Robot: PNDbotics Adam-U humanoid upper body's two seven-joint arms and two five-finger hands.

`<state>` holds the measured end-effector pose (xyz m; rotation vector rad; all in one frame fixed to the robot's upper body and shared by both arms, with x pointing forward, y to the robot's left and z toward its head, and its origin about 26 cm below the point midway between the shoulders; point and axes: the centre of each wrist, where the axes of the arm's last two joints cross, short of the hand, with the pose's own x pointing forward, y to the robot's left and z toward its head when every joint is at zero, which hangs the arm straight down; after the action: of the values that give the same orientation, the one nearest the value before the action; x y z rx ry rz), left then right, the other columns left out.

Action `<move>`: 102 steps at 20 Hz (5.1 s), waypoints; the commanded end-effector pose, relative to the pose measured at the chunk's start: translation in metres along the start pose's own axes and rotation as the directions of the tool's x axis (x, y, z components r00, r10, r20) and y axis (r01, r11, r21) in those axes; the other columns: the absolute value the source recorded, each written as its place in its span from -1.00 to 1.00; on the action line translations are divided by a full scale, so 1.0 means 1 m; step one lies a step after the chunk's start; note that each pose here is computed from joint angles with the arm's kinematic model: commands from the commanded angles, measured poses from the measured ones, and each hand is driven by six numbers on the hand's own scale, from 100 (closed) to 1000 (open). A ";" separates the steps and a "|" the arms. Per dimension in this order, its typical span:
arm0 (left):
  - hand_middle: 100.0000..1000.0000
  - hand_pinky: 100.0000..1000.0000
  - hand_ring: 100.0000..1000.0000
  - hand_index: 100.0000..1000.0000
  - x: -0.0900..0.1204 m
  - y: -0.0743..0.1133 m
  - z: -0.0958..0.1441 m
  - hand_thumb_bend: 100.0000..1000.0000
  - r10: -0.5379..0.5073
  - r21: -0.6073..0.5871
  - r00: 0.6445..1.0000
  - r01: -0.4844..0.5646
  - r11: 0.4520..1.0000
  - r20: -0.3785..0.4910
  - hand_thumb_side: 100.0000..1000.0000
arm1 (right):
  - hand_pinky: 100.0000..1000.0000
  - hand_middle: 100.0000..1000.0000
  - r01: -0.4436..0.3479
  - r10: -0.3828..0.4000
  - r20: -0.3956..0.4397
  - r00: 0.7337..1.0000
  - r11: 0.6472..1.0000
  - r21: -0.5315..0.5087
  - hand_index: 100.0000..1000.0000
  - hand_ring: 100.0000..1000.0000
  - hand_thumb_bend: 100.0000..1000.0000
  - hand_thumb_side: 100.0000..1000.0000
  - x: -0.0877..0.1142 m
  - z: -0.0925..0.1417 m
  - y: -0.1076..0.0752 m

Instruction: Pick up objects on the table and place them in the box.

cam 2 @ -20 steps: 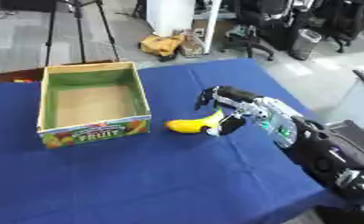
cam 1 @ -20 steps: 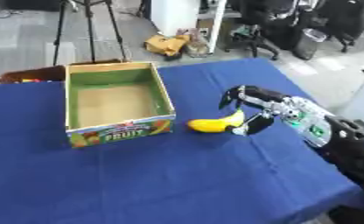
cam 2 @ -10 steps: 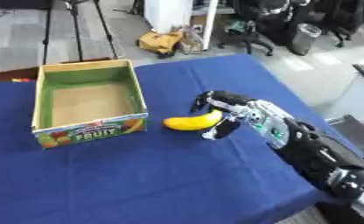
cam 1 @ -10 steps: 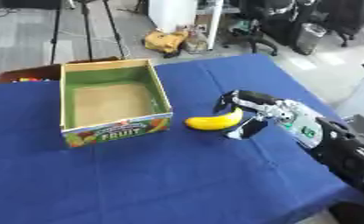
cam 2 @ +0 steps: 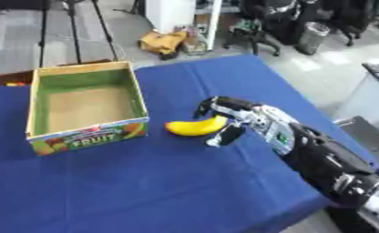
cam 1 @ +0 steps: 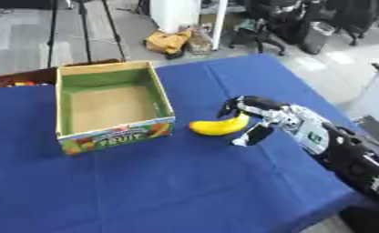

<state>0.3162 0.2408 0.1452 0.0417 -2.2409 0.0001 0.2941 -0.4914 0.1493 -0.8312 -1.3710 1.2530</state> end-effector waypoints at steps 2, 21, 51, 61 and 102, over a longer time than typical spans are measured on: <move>-0.09 -0.17 0.12 -0.20 0.009 0.001 -0.006 0.69 -0.005 -0.010 0.999 0.005 1.000 0.033 -0.05 | 0.54 0.49 -0.058 0.058 -0.005 0.998 0.998 -0.007 0.52 0.67 -0.36 -0.76 0.000 0.001 -0.015; -0.09 -0.17 0.12 -0.20 0.009 0.001 -0.005 0.68 0.001 -0.009 1.000 0.000 1.000 0.029 -0.05 | 0.66 0.52 -0.084 0.084 -0.034 0.996 0.996 -0.007 0.48 0.74 -0.35 -0.72 -0.005 0.003 -0.018; -0.08 -0.17 0.12 -0.20 0.009 0.000 -0.005 0.68 0.006 -0.007 1.000 -0.006 1.000 0.028 -0.05 | 0.65 0.51 -0.086 0.086 -0.045 0.995 0.996 -0.007 0.37 0.72 -0.47 -0.67 -0.008 0.005 -0.015; -0.08 -0.17 0.12 -0.20 0.010 0.000 -0.006 0.68 0.008 -0.008 0.999 -0.007 1.000 0.033 -0.04 | 0.65 0.51 -0.095 0.095 -0.047 0.994 0.995 0.007 0.34 0.73 -0.51 -0.67 -0.008 0.004 -0.012; -0.08 -0.16 0.12 -0.19 0.008 0.005 -0.005 0.68 -0.022 0.002 0.999 0.022 1.000 0.044 -0.04 | 0.69 0.54 -0.167 0.165 -0.030 0.986 0.978 -0.123 0.24 0.75 -0.84 -0.68 0.005 0.009 -0.043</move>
<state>0.3154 0.2408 0.1464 0.0450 -2.2519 0.0053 0.2916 -0.4937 0.1670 -0.9944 -1.3885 1.2666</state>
